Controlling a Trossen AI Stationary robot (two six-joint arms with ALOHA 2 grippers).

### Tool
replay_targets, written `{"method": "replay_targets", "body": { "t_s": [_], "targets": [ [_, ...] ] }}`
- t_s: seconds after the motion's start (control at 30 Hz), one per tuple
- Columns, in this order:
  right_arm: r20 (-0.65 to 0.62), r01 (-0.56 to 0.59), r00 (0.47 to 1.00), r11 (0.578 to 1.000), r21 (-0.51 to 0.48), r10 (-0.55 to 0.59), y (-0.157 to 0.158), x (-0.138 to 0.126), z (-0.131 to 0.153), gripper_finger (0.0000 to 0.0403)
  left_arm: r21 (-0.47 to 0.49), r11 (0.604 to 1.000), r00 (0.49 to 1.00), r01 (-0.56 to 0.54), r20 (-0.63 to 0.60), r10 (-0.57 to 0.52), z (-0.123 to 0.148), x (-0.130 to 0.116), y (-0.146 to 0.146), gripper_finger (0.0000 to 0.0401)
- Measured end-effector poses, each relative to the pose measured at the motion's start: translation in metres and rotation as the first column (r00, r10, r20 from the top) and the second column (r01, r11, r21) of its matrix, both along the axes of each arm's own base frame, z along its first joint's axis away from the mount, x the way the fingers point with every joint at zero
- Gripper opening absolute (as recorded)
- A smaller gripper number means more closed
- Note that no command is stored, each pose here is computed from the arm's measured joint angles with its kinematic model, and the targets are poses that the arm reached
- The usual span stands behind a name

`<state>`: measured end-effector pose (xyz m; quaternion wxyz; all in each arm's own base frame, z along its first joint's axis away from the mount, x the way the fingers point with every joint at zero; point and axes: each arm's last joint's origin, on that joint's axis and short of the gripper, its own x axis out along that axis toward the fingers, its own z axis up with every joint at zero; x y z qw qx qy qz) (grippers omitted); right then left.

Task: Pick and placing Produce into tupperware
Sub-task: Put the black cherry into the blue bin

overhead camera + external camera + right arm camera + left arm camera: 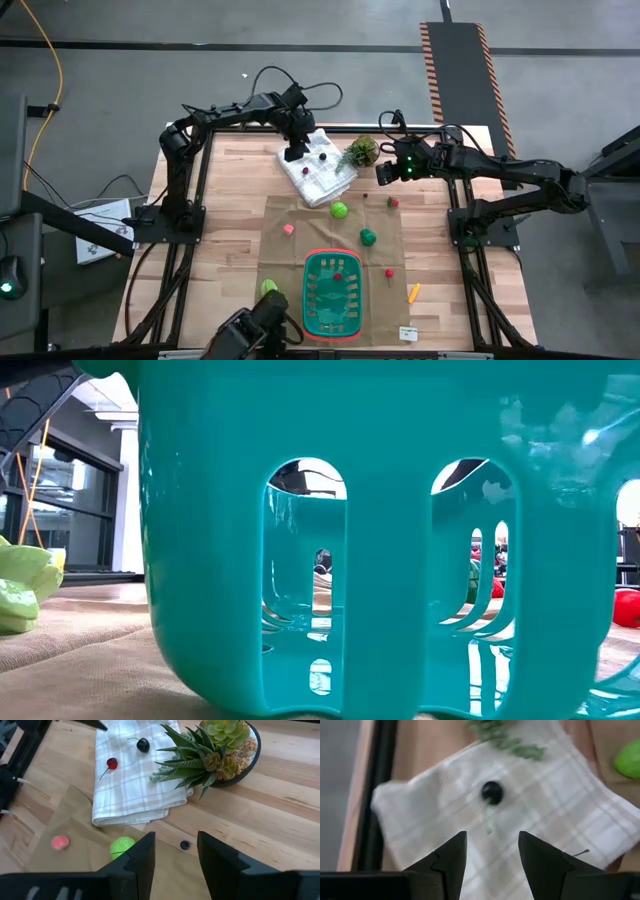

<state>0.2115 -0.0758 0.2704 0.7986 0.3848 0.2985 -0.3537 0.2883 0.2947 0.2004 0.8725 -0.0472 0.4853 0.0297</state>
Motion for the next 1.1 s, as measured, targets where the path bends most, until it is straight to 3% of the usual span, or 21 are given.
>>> {"method": "replay_targets", "body": {
  "t_s": [0.17,0.43,1.1],
  "targets": [
    [0.002,0.002,1.0,1.0,0.001,-0.002,0.0,0.0,0.0,0.0138,0.035,0.998,0.998,0.051,-0.023,-0.05,-0.004,0.014,-0.011,0.0168],
    [0.008,-0.009,1.0,1.0,0.009,0.009,0.001,0.001,0.0,0.0138,0.052,0.999,0.99,0.009,-0.14,-0.002,-0.026,0.02,-0.012,0.0168],
    [0.011,-0.023,1.0,1.0,0.005,0.023,0.002,0.002,0.001,0.0138,0.077,0.997,0.998,0.017,-0.057,-0.012,-0.023,0.026,-0.008,0.0168]
  ]
}}
